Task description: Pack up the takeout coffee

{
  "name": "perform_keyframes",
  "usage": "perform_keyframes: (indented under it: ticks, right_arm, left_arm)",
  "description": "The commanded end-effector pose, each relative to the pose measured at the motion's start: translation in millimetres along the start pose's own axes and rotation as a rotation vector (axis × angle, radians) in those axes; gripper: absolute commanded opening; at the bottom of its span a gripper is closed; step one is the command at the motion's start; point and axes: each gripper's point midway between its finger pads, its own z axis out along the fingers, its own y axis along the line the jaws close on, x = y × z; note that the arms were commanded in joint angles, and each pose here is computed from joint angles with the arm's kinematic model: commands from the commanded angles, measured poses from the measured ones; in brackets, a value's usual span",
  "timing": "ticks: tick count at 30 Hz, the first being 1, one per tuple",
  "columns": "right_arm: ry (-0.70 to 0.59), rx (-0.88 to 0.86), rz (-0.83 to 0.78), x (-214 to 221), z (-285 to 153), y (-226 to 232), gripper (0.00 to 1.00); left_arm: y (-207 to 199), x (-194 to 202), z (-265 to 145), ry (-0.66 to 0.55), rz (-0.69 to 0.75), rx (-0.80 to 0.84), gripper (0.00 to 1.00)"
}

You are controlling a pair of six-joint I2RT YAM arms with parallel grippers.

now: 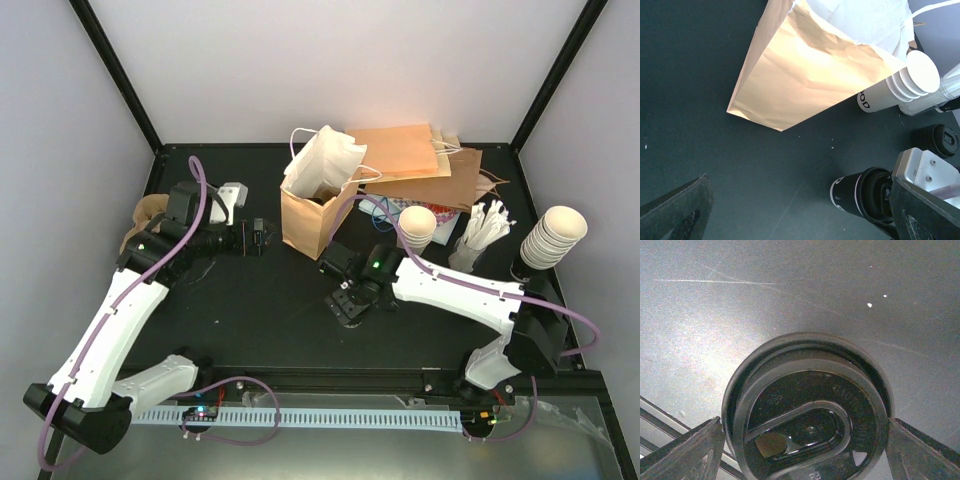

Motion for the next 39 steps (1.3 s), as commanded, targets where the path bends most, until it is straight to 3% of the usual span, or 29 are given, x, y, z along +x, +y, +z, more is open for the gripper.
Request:
perform_keyframes:
  ticks: [1, 10, 21, 30, 39]
  right_arm:
    - [-0.011, 0.006, -0.006, -7.3, 0.6, 3.0, 0.89]
    - [0.026, 0.041, -0.015, -7.0, 3.5, 0.0, 0.77]
    - [-0.066, 0.032, 0.004, -13.9, -24.5, -6.6, 0.75]
    - [-0.195, 0.081, 0.062, -18.0, -66.9, -35.5, 0.74]
    - [-0.349, 0.102, 0.098, -28.5, -131.9, -60.6, 0.72]
  left_arm:
    - [-4.1, -5.8, -7.8, -0.039, 0.025, 0.022, 0.99]
    - [-0.7, -0.1, -14.2, -0.054, 0.024, 0.015, 0.99]
    - [-4.1, -4.5, -7.8, -0.098, 0.024, 0.057, 0.99]
    - [-18.7, -64.2, 20.4, -0.119, 0.062, 0.076, 0.99]
    - [7.1, -122.2, 86.5, -0.027, 0.127, -0.106, 0.97]
